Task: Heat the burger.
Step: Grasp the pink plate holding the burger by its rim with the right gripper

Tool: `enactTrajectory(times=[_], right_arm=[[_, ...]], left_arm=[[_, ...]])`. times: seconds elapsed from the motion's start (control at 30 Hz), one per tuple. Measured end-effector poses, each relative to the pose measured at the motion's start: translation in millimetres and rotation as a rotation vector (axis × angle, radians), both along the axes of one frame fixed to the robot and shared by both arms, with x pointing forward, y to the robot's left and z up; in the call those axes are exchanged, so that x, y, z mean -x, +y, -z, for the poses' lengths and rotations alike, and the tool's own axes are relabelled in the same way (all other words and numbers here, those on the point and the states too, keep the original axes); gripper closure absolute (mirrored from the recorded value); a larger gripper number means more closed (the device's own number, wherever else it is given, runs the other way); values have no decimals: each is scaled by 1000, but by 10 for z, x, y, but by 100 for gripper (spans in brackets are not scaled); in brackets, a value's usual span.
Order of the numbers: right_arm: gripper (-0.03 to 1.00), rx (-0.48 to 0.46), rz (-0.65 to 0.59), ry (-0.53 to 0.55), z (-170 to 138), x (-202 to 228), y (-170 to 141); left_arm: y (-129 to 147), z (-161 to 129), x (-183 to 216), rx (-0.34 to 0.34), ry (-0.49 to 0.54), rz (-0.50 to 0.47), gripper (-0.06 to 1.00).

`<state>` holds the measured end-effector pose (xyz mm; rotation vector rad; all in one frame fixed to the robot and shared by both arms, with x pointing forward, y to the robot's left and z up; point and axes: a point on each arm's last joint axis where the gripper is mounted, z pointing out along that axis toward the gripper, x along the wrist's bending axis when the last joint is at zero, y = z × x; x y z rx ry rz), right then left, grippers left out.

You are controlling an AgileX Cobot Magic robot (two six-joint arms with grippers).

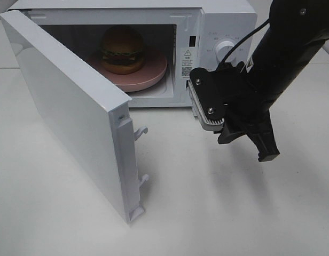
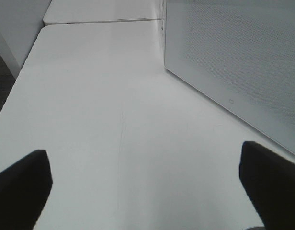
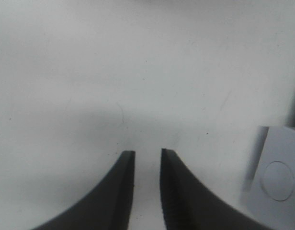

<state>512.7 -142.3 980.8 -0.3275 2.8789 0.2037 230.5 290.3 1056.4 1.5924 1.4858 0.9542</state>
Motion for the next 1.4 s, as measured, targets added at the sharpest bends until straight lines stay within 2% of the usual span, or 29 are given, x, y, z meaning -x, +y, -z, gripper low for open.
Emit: enactTrajectory(times=[0.03,0.07,0.1,0.13,0.17,0.2,0.23,0.27,0.3,0.37,0.9,1.4], right_arm=[[58,7,-30,-26,-4,8,45],[50,8,-41,-43,-7,7,67],[50,8,-41,-43,-7,7,67],[33,3,-50,-80,-17,-4,107],[25,-1,-48,-100,-23,-16,117],[25,-1,-48,-100,-23,-16,117],[12,-10,-37,-130,-33,-37,133],[8,-11,-39,-143,-37,-43,141],[8,-11,-39,-143,-37,-43,141],[0,-11,-46,-195,-54,-80,152],[-2,-70,-80,-334,-312,-227,324],[-1,-108,-119,-382,-263,-459,649]], left_arm=[[0,0,0,0,0,0,-4],[0,0,0,0,0,0,-4],[0,0,0,0,0,0,-4],[0,0,0,0,0,0,-4],[0,0,0,0,0,0,-4],[0,0,0,0,0,0,-4],[0,0,0,0,0,0,-4],[0,0,0,0,0,0,-4],[0,0,0,0,0,0,-4],[0,0,0,0,0,0,-4],[0,0,0,0,0,0,-4],[0,0,0,0,0,0,-4]])
